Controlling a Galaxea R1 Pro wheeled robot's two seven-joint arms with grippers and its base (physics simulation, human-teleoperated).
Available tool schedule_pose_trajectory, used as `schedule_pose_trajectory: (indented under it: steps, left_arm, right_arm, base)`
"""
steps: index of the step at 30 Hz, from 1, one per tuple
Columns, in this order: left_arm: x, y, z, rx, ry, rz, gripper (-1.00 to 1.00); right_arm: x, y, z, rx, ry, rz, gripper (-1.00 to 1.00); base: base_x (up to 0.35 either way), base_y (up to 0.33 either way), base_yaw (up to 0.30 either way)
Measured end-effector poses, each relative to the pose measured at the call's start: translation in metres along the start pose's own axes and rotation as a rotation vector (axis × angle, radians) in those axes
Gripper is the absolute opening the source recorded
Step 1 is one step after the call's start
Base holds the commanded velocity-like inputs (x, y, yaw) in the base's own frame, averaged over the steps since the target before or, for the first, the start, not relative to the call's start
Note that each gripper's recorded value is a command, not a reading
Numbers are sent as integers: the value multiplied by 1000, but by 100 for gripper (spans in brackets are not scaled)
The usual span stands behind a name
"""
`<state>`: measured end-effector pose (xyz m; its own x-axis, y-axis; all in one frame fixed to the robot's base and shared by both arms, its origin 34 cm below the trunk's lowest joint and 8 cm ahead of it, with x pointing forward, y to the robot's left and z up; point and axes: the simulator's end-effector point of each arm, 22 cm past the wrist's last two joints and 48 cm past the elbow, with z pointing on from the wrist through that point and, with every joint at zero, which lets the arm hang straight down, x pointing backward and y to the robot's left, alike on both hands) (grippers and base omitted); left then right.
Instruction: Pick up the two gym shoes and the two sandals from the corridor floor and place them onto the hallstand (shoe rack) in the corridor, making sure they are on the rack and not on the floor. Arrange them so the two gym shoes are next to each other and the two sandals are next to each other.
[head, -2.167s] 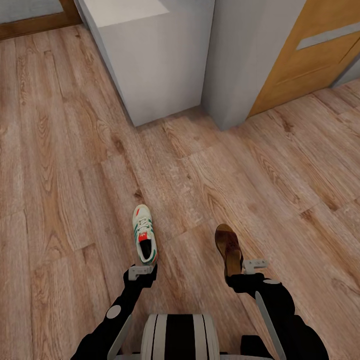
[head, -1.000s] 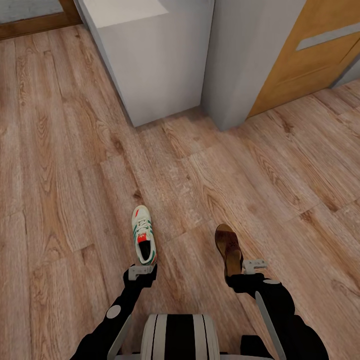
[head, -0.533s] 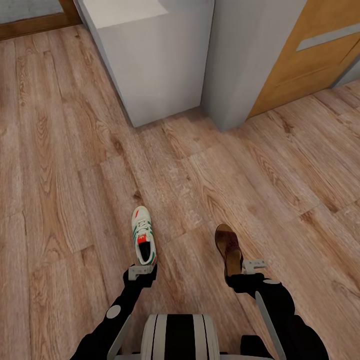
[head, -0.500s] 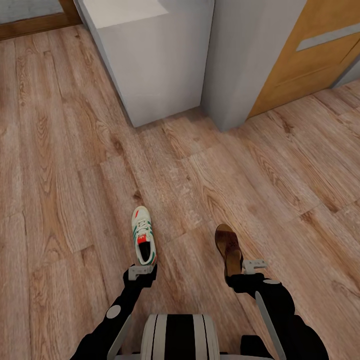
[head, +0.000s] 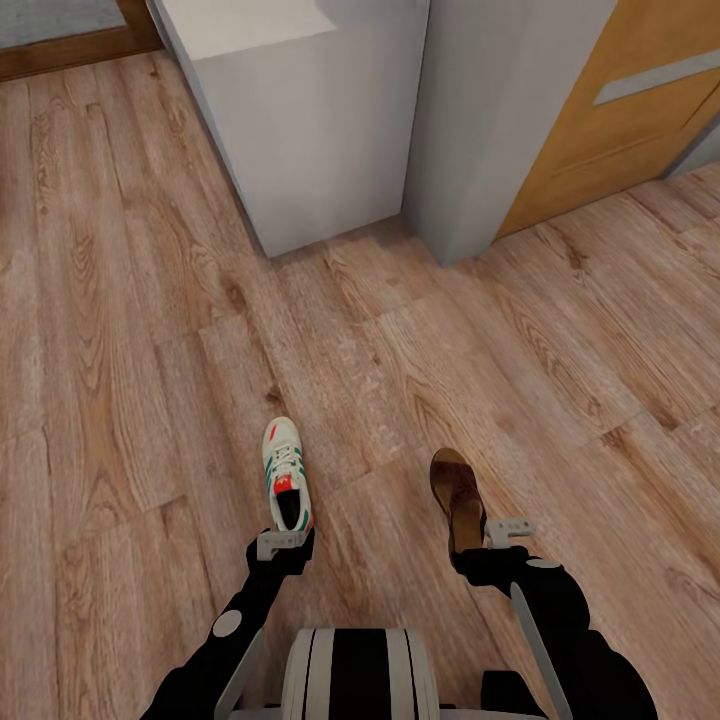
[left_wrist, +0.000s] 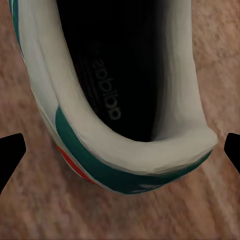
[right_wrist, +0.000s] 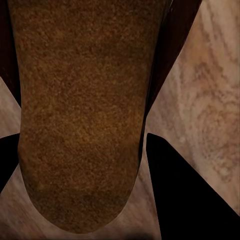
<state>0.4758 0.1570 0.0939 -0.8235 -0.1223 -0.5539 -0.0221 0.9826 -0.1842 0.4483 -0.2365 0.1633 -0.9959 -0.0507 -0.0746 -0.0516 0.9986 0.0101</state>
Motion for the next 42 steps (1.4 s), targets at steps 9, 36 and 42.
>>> schedule_pose_trajectory:
  steps: [9,36,42]
  left_arm:
    - [1,0,0,0,1,0,100]
    - [0,0,-1,0,-3,-1,-100]
    - [1,1,-2,-2,-2,-1,-100]
  right_arm:
    - [0,0,0,0,0,0,-100]
    - [0,0,0,0,0,0,-100]
    - [0,0,0,0,0,0,-100]
  base:
    - [1,0,0]
    - [0,0,0]
    - [0,0,0]
